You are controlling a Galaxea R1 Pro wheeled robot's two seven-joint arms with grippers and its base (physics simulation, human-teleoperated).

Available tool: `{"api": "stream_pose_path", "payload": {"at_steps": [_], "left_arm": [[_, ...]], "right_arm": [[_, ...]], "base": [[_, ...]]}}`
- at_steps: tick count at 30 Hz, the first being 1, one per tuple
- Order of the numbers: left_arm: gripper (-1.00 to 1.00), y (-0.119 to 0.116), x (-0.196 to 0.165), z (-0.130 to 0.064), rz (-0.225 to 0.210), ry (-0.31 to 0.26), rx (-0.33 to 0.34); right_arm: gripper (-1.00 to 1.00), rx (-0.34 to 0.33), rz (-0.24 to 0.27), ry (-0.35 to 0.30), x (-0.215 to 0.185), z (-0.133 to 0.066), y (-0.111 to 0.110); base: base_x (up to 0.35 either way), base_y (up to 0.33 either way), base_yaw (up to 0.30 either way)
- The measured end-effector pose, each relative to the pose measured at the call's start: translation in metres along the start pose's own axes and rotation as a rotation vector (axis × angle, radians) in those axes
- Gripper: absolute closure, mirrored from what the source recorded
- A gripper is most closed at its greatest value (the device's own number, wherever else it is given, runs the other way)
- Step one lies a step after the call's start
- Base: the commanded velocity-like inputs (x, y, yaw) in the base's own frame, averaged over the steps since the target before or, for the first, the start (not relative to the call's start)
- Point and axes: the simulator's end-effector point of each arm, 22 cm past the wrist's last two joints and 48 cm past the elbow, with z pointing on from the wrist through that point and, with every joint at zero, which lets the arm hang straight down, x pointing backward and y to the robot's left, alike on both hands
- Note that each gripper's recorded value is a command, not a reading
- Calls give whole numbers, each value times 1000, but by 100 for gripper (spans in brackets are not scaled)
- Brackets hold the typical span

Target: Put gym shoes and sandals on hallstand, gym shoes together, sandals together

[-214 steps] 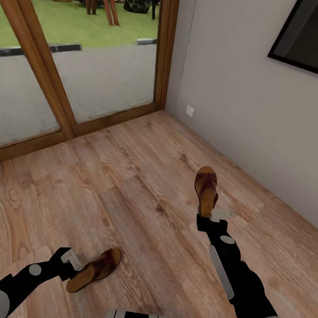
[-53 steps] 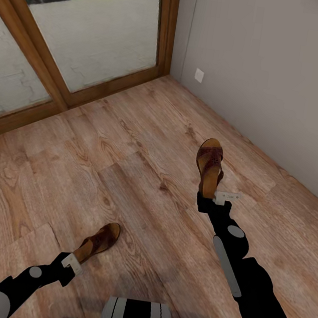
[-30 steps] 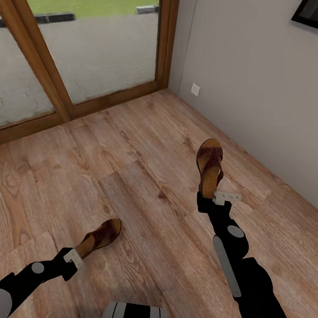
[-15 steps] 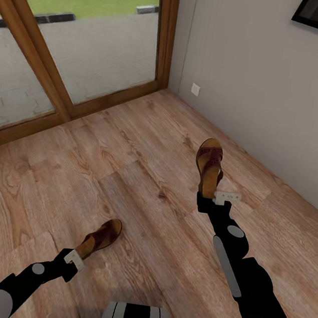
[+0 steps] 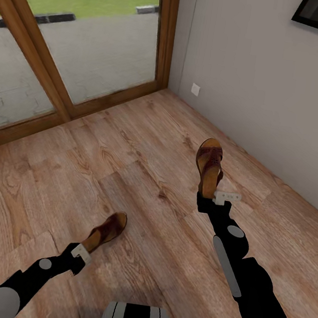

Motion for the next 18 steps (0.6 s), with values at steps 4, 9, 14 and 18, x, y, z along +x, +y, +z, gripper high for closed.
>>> {"api": "stream_pose_path", "payload": {"at_steps": [4, 9, 14, 18], "left_arm": [[100, -6, -16, 5, -43, -24, -3], [100, 71, -193, -35, -209, -333, -160], [100, 67, -241, -51, -234, -432, -158], [100, 67, -263, -61, -302, -502, -140]], "right_arm": [[100, 0, 0, 0, 0, 0, 0], [100, 1, -1, -1, 0, 0, 0], [100, 2, 0, 0, 0, 0, 0], [100, 1, 0, 0, 0, 0, 0]], "base": [[0, 0, 0], [0, 0, 0], [0, 0, 0], [0, 0, 0]]}}
